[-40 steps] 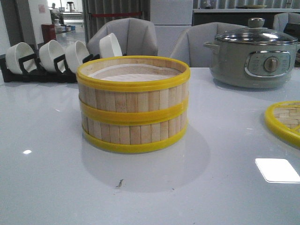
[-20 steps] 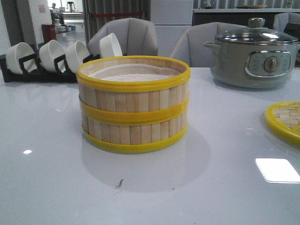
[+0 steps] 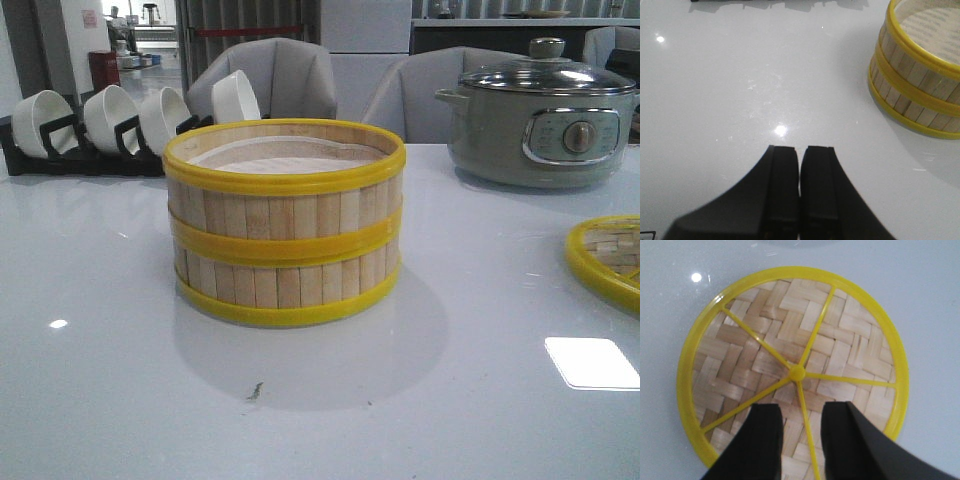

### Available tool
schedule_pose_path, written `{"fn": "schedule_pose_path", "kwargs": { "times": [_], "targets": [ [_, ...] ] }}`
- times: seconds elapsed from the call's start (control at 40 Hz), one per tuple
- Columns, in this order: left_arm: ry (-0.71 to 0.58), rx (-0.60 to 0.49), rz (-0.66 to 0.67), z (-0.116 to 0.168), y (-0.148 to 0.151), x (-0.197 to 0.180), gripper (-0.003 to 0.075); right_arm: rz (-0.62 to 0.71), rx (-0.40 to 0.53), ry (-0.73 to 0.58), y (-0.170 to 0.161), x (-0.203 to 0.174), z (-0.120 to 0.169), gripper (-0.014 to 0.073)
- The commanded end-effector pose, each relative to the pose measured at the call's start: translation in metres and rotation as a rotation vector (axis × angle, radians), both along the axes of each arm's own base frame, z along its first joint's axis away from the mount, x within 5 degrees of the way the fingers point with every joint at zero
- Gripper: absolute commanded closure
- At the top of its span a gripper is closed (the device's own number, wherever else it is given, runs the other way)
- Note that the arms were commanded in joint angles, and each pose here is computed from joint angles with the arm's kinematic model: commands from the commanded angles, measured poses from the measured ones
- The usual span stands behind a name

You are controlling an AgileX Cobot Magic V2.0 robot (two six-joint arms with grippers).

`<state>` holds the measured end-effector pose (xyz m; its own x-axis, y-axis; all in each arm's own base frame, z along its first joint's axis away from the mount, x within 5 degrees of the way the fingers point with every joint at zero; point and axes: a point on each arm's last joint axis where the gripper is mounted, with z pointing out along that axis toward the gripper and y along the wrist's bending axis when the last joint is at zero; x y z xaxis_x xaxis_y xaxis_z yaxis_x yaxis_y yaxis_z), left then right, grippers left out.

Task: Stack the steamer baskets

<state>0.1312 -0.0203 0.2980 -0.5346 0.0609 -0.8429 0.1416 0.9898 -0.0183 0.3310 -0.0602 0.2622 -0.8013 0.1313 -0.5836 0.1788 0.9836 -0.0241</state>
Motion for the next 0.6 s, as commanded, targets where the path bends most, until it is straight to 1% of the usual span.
{"fn": "schedule_pose_path", "kwargs": {
  "times": [0.0, 0.18, 0.38, 0.58],
  "targets": [
    [-0.108, -0.021, -0.006, 0.017, -0.002, 0.003, 0.0637, -0.008, -0.018, -0.112, -0.006, 0.017, 0.022, 0.0277],
    [-0.108, -0.021, -0.006, 0.017, -0.002, 0.003, 0.0637, -0.017, 0.013, -0.059, -0.008, 0.035, 0.006, 0.0277],
    [-0.108, -0.021, -0.006, 0.017, -0.002, 0.003, 0.0637, -0.019, 0.026, 0.016, -0.01, 0.04, -0.013, 0.0277],
    [-0.108, -0.021, -0.006, 0.017, -0.002, 0.003, 0.0637, -0.019, 0.028, 0.027, -0.01, 0.043, -0.021, 0.0277]
  ]
}}
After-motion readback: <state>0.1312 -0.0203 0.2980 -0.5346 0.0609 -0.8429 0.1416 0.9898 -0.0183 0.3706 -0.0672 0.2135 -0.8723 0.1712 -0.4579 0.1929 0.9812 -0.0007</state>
